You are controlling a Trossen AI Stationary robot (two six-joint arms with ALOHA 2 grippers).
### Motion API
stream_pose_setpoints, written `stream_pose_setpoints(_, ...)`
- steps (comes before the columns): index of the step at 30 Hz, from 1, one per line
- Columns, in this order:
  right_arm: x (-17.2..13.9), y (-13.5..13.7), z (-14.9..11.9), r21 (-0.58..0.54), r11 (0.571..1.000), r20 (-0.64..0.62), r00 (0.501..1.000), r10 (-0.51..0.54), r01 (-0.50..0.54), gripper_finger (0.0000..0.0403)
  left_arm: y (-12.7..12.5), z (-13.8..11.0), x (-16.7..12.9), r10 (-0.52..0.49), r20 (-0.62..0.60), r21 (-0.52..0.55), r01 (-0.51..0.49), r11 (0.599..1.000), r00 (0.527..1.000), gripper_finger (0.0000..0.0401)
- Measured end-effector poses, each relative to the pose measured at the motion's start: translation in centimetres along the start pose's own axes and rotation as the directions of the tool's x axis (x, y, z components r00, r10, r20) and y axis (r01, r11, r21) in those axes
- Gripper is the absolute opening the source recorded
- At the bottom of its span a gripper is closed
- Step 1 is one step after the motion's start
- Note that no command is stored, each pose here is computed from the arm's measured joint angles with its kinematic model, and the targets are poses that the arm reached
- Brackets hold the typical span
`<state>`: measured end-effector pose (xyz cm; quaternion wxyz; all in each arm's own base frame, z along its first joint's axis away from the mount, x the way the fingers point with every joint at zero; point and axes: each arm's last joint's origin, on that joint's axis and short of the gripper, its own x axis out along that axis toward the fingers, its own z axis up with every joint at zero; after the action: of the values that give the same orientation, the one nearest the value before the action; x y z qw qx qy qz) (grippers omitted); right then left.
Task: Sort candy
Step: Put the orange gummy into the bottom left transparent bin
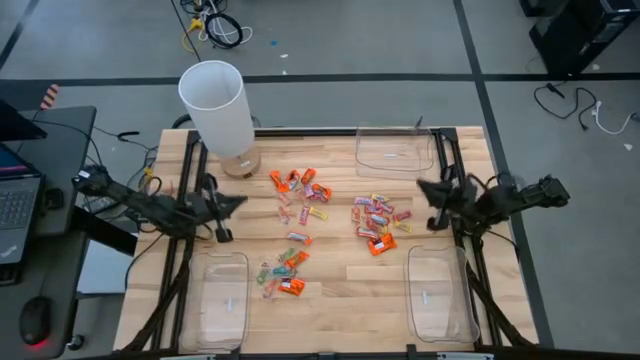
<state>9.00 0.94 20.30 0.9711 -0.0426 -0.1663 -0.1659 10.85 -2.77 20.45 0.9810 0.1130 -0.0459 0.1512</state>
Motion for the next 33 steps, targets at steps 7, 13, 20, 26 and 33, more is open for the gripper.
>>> stream_pose_setpoints(7,0.9,0.5,1.1,0.09,0.996,0.063,0.998,0.014,-0.019,0.0,-0.1,2.8,1.1,-0.02,-0.02,-0.146,0.017,0.989,1.0,0.0008)
stream_pose_setpoints(13,2.9,1.5,2.5,0.069,0.997,-0.019,0.999,0.036,-0.034,0.0,-1.3,4.5,3.0,-0.082,-0.191,-0.108,0.062,0.992,0.978,0.0008)
stream_pose_setpoints(20,6.8,3.0,5.2,-0.021,0.996,-0.156,0.983,-0.092,0.09,0.0,-2.5,4.6,4.4,-0.079,-0.375,-0.013,0.08,0.997,0.924,0.0008)
stream_pose_setpoints(26,10.2,4.4,6.6,-0.109,0.966,-0.268,0.929,-0.255,0.233,0.0,-2.2,2.4,4.2,-0.023,-0.531,0.014,0.036,0.999,0.847,0.0008)
stream_pose_setpoints(33,12.9,5.6,6.4,-0.124,0.959,-0.314,0.907,-0.282,0.255,0.0,-1.4,1.4,4.5,-0.005,-0.606,-0.057,-0.037,0.998,0.795,0.0008)
